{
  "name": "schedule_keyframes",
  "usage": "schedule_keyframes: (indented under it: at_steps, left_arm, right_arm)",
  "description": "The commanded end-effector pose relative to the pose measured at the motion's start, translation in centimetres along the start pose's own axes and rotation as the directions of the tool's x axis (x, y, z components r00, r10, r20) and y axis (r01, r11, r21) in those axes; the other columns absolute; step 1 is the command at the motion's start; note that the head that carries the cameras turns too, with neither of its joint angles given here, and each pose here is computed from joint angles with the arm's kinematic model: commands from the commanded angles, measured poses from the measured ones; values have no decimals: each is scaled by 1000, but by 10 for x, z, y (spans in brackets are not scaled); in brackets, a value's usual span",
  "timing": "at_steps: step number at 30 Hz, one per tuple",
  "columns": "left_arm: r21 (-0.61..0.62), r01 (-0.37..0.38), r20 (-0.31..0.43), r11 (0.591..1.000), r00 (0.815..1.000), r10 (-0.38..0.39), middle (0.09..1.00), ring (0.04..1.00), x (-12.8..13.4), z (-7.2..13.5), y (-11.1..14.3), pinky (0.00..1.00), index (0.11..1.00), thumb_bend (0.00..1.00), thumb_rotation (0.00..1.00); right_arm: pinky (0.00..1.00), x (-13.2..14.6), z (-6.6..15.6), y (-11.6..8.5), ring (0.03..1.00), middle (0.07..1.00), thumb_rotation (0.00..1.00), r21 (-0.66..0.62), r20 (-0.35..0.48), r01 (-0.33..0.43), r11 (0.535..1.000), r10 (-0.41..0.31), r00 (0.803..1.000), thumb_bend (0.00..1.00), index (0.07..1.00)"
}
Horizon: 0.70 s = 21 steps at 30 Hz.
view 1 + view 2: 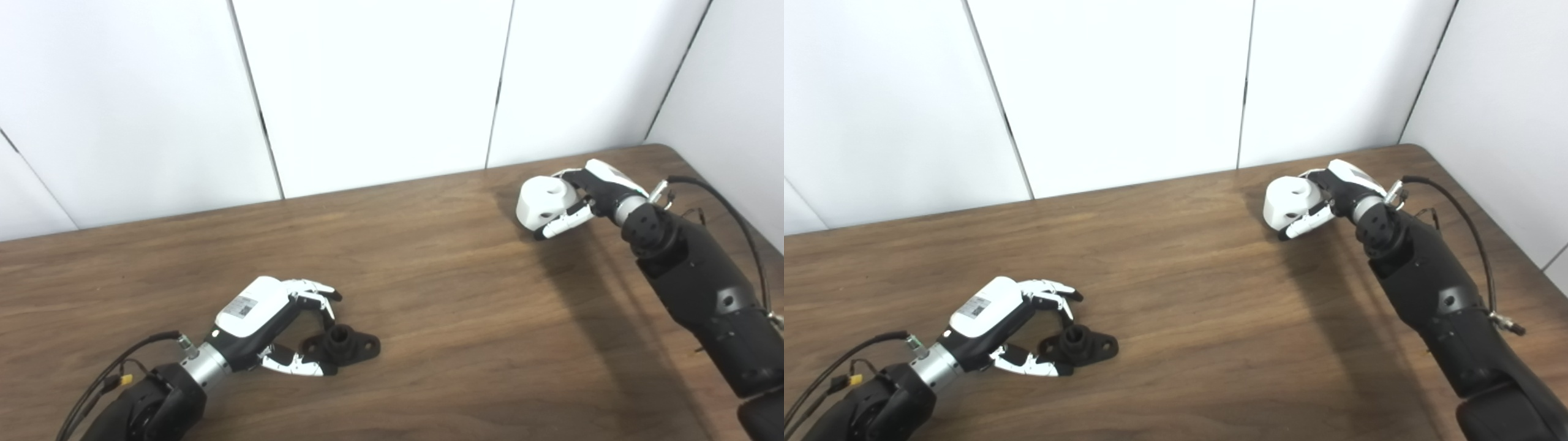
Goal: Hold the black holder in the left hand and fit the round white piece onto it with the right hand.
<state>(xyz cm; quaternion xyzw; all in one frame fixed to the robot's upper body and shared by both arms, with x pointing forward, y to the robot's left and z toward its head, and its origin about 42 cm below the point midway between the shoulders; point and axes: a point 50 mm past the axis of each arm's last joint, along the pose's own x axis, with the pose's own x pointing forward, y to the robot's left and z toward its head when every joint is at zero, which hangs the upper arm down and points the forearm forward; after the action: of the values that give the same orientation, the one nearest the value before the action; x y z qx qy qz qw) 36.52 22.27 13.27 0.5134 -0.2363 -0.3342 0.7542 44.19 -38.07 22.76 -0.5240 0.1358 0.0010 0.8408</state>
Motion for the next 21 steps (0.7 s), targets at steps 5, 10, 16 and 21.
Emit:
schedule_keyframes:
  at_steps: [5, 10, 16, 21]
  left_arm:
    - [11, 131, -67, 991, 989, -130, 777, 791, -24, -10, -16, 722, 484, 523, 53]
    - [14, 127, -63, 992, 990, -125, 771, 784, -24, -9, -15, 708, 484, 523, 52]
    - [11, 129, -63, 992, 990, -128, 772, 783, -23, -7, -13, 704, 484, 523, 52]
    - [12, 122, -62, 992, 991, -122, 768, 778, -22, -5, -12, 701, 484, 523, 51]
  right_arm:
    - [738, 3, 17, -27, 815, 830, 155, -8, 110, 201, 980, -199, 974, 587, 517]
    - [762, 2, 16, -27, 782, 763, 135, -7, 132, 272, 962, -269, 954, 521, 483]
    - [770, 0, 15, -30, 771, 734, 133, 5, 140, 306, 952, -304, 942, 521, 482]
    - [764, -2, 15, -31, 764, 725, 135, 6, 150, 317, 949, -314, 938, 521, 481]
